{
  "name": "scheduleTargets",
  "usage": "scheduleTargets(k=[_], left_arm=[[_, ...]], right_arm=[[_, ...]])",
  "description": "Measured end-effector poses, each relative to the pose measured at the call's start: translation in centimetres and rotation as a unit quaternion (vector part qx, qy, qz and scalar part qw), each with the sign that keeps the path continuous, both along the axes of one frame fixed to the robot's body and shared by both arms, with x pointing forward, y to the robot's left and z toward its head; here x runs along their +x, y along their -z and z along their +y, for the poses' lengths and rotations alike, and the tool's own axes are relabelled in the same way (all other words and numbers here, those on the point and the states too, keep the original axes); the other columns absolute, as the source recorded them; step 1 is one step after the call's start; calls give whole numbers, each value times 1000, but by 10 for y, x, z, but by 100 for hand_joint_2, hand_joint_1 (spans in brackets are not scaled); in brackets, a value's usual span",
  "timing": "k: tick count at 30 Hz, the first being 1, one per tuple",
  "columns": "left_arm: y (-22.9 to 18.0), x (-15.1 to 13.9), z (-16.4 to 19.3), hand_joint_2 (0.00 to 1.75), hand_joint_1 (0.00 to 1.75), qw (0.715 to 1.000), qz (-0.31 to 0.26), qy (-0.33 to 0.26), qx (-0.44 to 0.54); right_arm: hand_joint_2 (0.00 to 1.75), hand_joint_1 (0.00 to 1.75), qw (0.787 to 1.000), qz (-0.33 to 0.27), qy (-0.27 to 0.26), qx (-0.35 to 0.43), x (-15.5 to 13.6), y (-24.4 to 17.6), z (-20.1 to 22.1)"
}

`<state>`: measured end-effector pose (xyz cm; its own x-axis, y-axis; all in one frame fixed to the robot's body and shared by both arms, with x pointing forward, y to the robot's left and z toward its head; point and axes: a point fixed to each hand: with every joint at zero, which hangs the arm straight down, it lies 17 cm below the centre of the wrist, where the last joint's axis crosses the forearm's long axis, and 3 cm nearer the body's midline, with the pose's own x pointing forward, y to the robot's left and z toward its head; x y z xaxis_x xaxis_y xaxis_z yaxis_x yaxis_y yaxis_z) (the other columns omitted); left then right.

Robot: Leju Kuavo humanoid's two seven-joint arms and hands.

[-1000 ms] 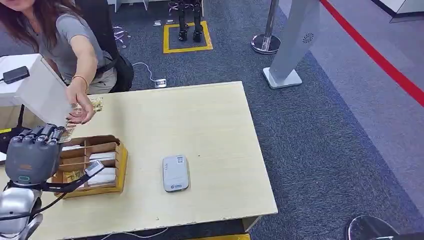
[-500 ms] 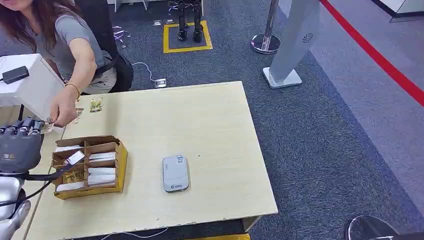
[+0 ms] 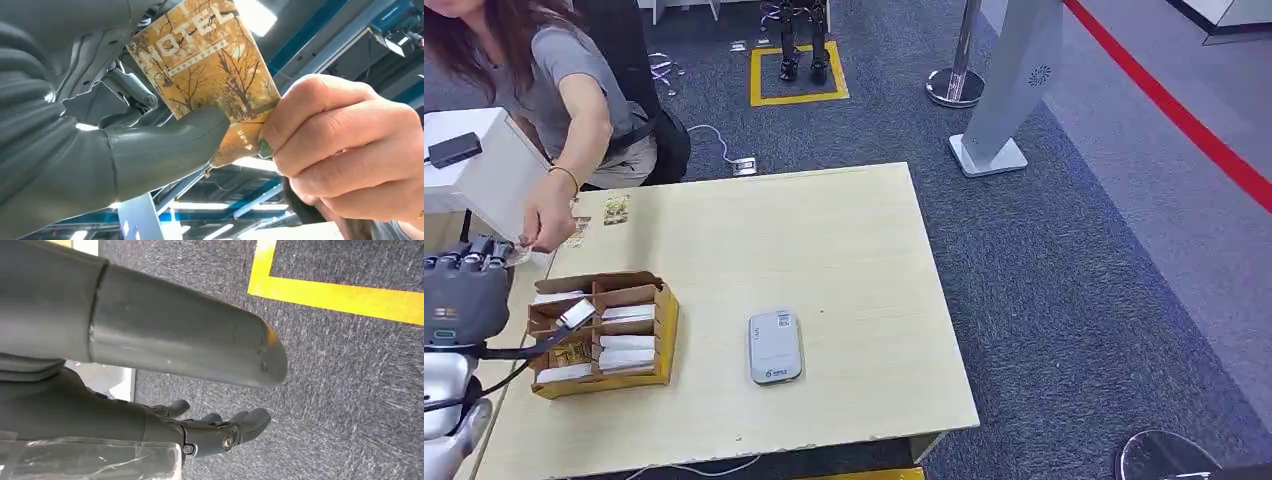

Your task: Pass the card to the sensor for recognition and then transmit it.

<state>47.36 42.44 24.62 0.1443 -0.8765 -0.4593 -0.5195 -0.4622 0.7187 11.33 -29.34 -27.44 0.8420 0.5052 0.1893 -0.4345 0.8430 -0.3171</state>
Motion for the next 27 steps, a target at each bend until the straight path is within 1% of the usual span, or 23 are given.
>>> scheduleTargets(k=[1, 2, 11, 14, 27], left_arm=[[0, 0, -1, 175, 59, 1000, 0, 1, -1], [0, 0, -1, 175, 0, 1000, 0, 3, -1], [-7, -6, 3, 175, 0, 1000, -23, 8, -12], [-11, -12, 3, 175, 0, 999, -31, 11, -15], [-52, -59, -18, 175, 0, 994, -94, 47, -33]], right_arm=[[0, 0, 1000, 0, 1, 0, 0, 0, 0], [0, 0, 1000, 0, 1, 0, 0, 0, 0], [0, 0, 1000, -1, 4, -1, 0, 0, -1], [0, 0, 1000, -1, 5, -1, 0, 0, -1], [0, 0, 1000, -4, 16, -1, -1, 0, -2]])
